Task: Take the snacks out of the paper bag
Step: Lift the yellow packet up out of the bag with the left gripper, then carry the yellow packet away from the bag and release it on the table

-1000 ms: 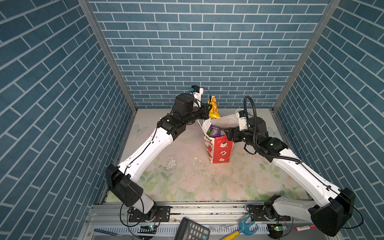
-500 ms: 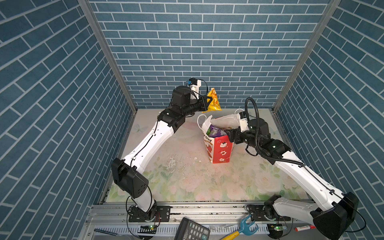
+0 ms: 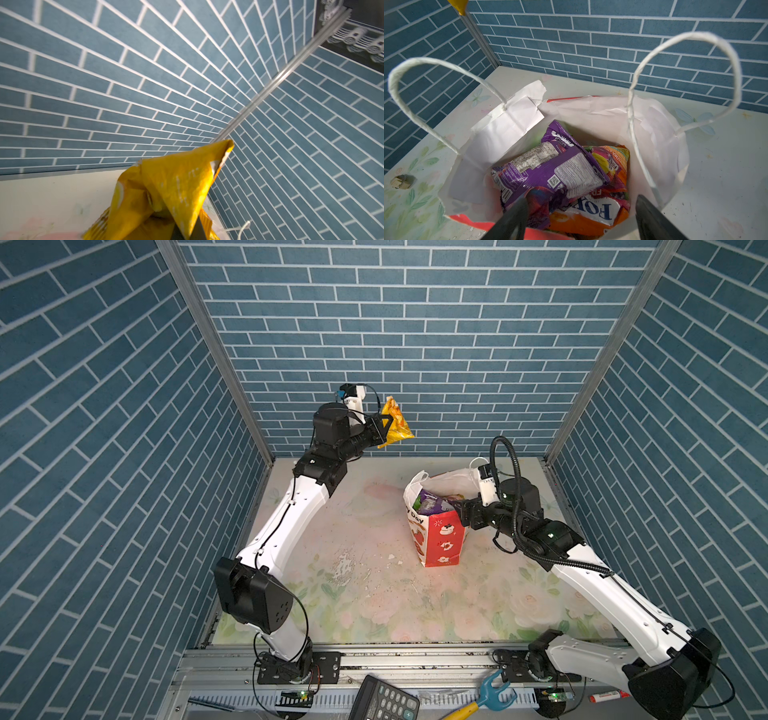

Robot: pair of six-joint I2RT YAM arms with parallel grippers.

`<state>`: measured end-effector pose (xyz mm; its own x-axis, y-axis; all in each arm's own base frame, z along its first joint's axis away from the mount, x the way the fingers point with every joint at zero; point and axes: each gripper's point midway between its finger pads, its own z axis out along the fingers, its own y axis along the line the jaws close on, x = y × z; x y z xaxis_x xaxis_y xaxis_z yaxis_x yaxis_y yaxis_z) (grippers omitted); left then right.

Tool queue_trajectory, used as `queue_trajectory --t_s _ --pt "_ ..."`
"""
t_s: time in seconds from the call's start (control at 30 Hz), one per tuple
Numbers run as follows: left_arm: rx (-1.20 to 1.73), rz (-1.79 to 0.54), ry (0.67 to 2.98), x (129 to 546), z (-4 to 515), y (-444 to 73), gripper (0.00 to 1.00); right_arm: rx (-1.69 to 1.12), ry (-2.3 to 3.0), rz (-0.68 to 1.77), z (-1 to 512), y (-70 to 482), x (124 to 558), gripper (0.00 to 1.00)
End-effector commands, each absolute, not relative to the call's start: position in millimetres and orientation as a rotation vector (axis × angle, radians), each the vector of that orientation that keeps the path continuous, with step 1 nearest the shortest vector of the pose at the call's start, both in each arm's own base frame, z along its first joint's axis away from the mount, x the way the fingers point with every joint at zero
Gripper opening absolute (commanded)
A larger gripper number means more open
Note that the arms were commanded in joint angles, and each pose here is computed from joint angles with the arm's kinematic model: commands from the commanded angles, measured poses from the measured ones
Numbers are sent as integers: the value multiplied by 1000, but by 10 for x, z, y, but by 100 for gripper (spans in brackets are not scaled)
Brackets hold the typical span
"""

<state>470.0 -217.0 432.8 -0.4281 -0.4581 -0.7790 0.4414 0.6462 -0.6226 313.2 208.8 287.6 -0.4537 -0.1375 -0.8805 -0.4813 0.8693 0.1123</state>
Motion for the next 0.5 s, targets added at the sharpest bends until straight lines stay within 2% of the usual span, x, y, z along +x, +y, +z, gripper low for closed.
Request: queue_trajectory --t_s 0.0,0.23,0.33,0.47 --pt "-151 -956 1727 4835 4203 -1721 0 -511 2000 426 2938 2103 3063 81" --pt "-457 -860 1801 4988 3310 -903 0 -544 1993 449 2917 2179 3083 81" --pt "-525 -801 1852 5040 2916 -714 0 -564 2001 435 2911 2188 3097 81" --pt "-597 -835 1913 5148 2433 -598 0 -571 2007 431 2912 2208 3122 81"
